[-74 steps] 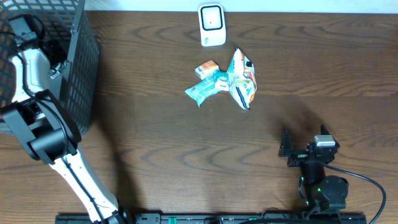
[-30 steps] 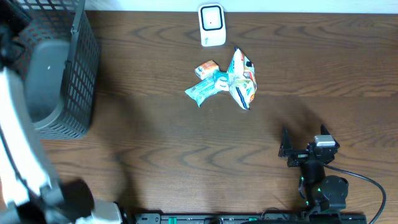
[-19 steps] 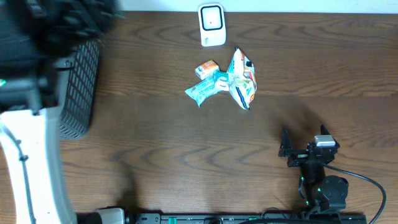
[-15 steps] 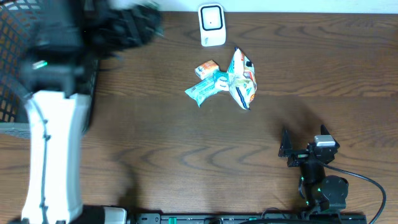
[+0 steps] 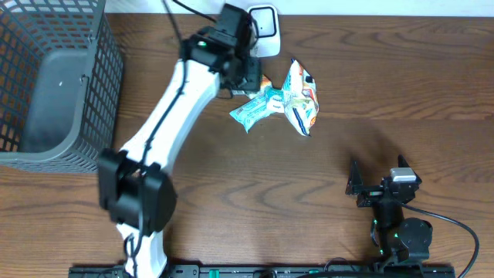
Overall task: Scan the item barcode
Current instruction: 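Carry the Zam-Buk tin to the scanner and release it on the pile, then retract the left gripper beside the basket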
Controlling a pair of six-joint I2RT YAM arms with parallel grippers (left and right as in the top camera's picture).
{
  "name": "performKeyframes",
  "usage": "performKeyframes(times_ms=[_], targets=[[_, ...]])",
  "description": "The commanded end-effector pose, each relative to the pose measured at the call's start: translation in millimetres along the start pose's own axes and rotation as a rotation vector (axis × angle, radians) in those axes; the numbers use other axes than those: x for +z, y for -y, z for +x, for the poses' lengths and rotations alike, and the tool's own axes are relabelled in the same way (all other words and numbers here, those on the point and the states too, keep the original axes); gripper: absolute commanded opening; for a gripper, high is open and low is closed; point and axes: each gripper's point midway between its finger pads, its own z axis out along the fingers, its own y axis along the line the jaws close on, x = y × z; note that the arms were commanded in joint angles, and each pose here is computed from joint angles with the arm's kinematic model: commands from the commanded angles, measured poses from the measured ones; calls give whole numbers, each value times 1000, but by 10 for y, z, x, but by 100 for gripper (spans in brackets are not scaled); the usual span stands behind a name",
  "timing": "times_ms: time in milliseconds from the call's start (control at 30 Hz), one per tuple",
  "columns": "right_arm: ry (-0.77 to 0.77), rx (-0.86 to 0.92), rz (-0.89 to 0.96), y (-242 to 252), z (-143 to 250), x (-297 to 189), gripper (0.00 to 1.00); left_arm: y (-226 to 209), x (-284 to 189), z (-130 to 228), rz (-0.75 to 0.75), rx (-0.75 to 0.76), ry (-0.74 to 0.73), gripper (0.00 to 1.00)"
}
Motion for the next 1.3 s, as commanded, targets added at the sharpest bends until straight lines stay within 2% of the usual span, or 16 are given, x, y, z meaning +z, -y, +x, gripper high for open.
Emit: performKeyframes(times_ms=[0, 67, 167, 200, 233, 267, 533, 767, 900, 1000, 1067, 1200, 1267], targets=[[-1, 10, 1, -1, 9, -1, 99, -127, 443, 134, -54, 9, -76, 53], [-1, 10, 2, 0, 9, -1, 99, -175, 615, 216, -66, 4, -116, 54], [-1, 10, 1, -1, 9, -1, 99, -214, 771, 305, -77, 1, -155, 62], [-1, 10, 1, -1, 9, -1, 99, -220, 802, 325, -79, 1, -163, 70], [-1, 10, 2, 0, 9, -1, 99, -223, 813, 332, -80, 0, -166, 85], [-1, 10, 1, -1, 9, -1, 99, -224, 813, 333, -80, 0, -166, 88], [-1, 10, 2, 0, 9, -1, 99, -200, 686, 257, -72, -12, -135, 93], [-1, 10, 1, -1, 9, -1, 99, -38, 125, 60, -30, -36, -27, 94], [-1, 10, 1, -1, 9, -1, 99, 142, -206, 124, 50, -53, -31, 95], [-1, 10, 1, -1, 9, -1, 99, 117, -430, 226, 39, -58, -48, 95], [-1, 10, 1, -1, 9, -1, 99, 33, -521, 278, 3, -65, -57, 95], [-1, 10, 1, -1, 9, -1, 99, -394, -667, 354, -199, -87, -58, 95], [-1, 10, 1, -1, 9, -1, 99, -641, -737, 400, -289, -164, -65, 95]])
